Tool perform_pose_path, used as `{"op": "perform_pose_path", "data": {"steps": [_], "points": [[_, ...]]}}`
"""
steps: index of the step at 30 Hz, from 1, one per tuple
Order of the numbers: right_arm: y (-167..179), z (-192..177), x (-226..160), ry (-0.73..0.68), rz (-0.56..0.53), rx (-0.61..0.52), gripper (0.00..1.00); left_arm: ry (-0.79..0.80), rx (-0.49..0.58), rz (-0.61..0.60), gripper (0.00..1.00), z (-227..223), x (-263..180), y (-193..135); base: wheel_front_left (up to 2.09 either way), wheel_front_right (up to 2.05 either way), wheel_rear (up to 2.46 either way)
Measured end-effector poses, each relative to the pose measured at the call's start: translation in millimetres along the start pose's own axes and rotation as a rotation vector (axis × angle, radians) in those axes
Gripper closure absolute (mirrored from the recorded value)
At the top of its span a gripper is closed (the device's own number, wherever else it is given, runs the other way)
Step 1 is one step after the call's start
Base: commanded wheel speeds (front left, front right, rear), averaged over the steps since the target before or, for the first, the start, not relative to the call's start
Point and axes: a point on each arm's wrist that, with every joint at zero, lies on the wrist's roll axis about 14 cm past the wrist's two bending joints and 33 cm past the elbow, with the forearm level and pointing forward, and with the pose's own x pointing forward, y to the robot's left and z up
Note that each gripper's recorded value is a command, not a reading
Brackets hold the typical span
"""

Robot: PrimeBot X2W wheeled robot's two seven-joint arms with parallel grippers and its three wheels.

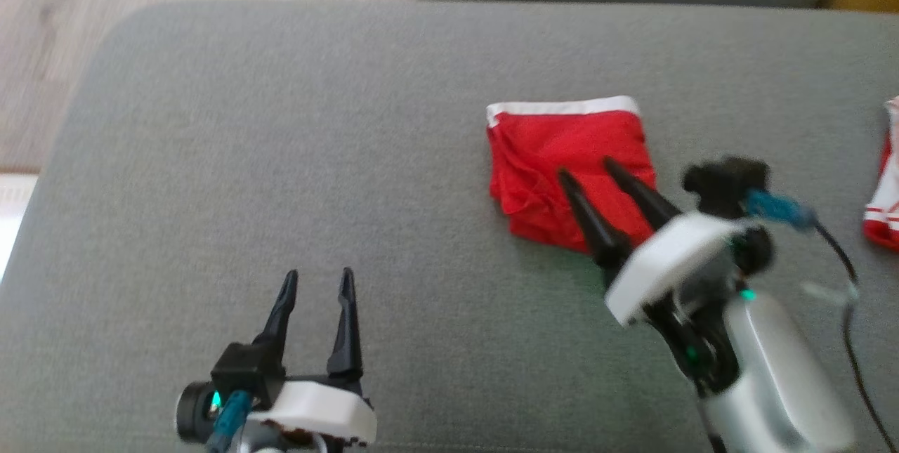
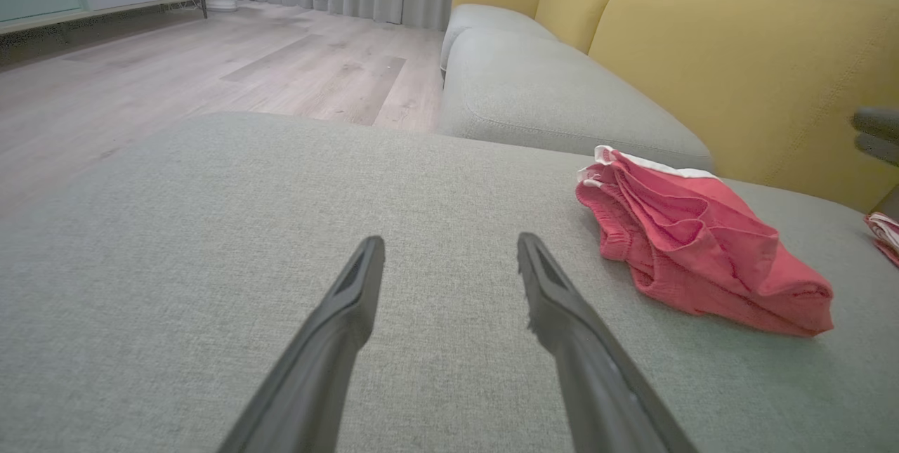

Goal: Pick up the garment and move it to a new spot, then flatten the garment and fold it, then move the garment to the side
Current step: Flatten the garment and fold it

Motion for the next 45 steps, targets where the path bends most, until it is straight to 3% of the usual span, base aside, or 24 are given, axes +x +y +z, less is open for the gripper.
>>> {"op": "perform_pose_path", "data": {"steps": [5, 12, 16, 17, 18, 19, 20, 30, 38, 45], "points": [[-37.3, 10.3, -47.2, -0.136, -0.184, -0.184, 0.00, -0.019, 0.014, -0.017, 0.00, 4.2, -8.7, -2.2, 0.00, 0.00, 0.00], [-76.8, -11.4, -112.0, -0.219, -0.380, -0.264, 0.00, -0.016, 0.042, -0.020, 0.00, 0.7, -25.4, 4.7, 0.00, 0.00, 0.00], [-90.3, -23.1, -123.9, -0.235, -0.430, -0.258, 0.04, -0.005, 0.046, -0.001, 0.00, -3.1, -31.4, 13.7, 0.00, 0.00, 0.00], [-90.4, -25.1, -122.0, -0.233, -0.427, -0.254, 0.49, -0.006, 0.047, 0.002, 0.00, -2.8, -31.5, 15.2, 0.00, 0.00, 0.00], [-90.5, -27.0, -119.0, -0.228, -0.424, -0.246, 0.78, -0.006, 0.051, 0.005, 0.00, -2.8, -32.0, 16.3, 0.00, 0.00, 0.00], [-90.4, -29.5, -115.2, -0.218, -0.419, -0.240, 0.78, -0.005, 0.052, 0.008, 0.00, -3.2, -32.5, 17.3, 0.00, 0.00, 0.00], [-89.7, -31.3, -110.0, -0.208, -0.410, -0.237, 1.00, -0.003, 0.051, 0.011, 0.00, -3.6, -33.1, 18.3, 0.00, 0.00, 0.00], [-78.3, -16.2, -13.0, -0.123, -0.253, -0.288, 1.00, 0.012, 0.037, 0.007, 0.00, -5.3, -16.3, 13.9, 0.00, 0.00, 0.00], [-69.2, -67.2, 34.1, 0.047, -0.166, -0.286, 1.00, 0.043, 0.031, 0.083, 0.00, -12.4, -17.8, 30.8, 0.00, 0.00, 0.00], [-35.6, -92.4, 50.6, 0.096, -0.038, -0.332, 1.00, 0.051, 0.030, 0.120, 0.00, -14.0, -21.4, 39.5, 0.00, 0.00, 0.00]]}}
